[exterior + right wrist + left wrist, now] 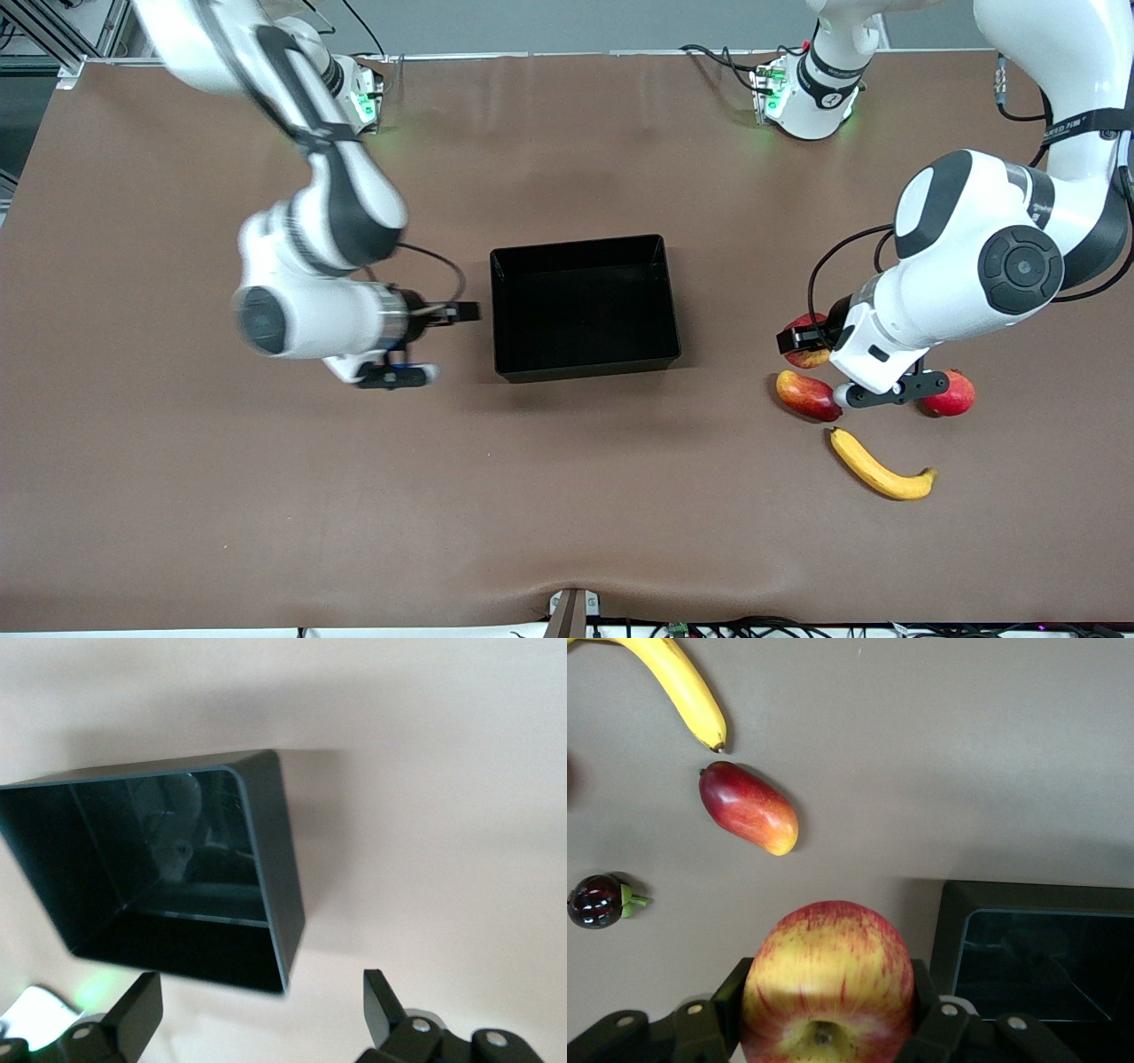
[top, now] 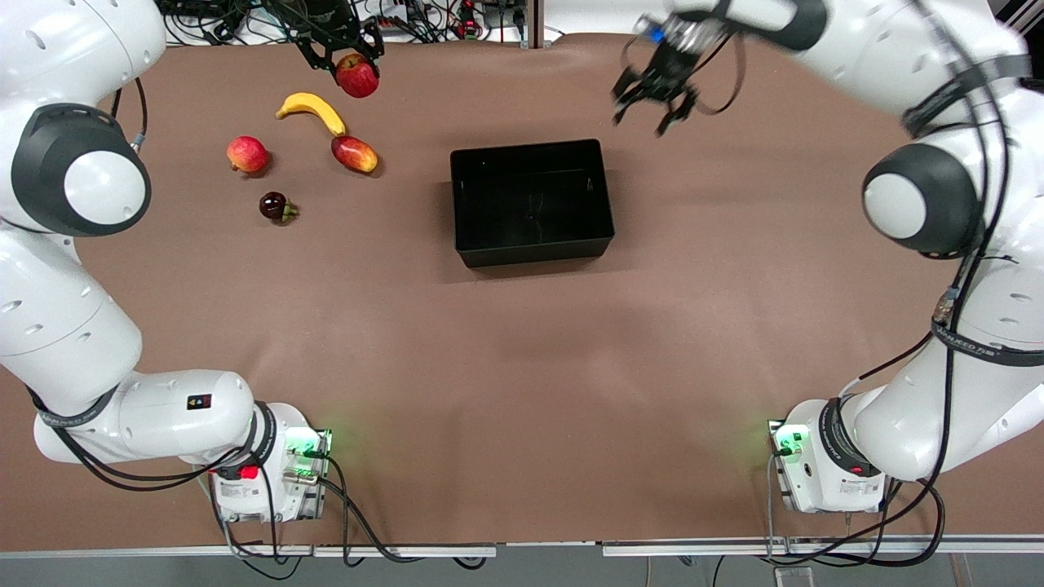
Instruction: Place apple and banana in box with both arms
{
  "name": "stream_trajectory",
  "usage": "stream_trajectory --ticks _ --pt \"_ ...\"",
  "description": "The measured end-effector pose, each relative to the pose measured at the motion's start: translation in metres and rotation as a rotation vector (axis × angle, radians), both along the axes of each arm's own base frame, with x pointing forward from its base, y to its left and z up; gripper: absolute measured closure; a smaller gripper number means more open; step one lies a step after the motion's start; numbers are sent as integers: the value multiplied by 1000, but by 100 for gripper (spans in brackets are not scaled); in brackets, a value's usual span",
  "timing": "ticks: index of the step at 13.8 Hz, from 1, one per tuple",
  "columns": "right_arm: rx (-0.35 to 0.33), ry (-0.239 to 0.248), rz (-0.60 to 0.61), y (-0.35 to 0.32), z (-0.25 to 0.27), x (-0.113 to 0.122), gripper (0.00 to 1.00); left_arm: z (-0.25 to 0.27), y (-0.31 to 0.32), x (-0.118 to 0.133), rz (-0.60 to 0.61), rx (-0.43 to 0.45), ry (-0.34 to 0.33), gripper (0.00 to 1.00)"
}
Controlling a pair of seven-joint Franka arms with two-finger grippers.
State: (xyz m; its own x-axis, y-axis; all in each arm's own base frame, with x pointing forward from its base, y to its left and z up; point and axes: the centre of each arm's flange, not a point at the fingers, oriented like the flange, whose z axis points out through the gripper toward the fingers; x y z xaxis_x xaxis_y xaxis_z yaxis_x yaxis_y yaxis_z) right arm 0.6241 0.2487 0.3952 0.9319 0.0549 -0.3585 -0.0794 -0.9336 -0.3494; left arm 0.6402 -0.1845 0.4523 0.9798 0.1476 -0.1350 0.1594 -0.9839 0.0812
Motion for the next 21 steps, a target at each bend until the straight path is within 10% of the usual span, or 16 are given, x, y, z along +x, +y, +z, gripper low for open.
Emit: stream_trajectory --ticks 7,13,21 --pt "-88 -30 -123 -204 104 38 0 6 -70 -26 73 -23 31 28" --pt "-211 -76 -264 -346 194 5 0 -38 -122 -45 58 -7 83 28" --pt "-325 -166 -209 -310 293 -65 0 -87 -196 -99 152 19 87 28"
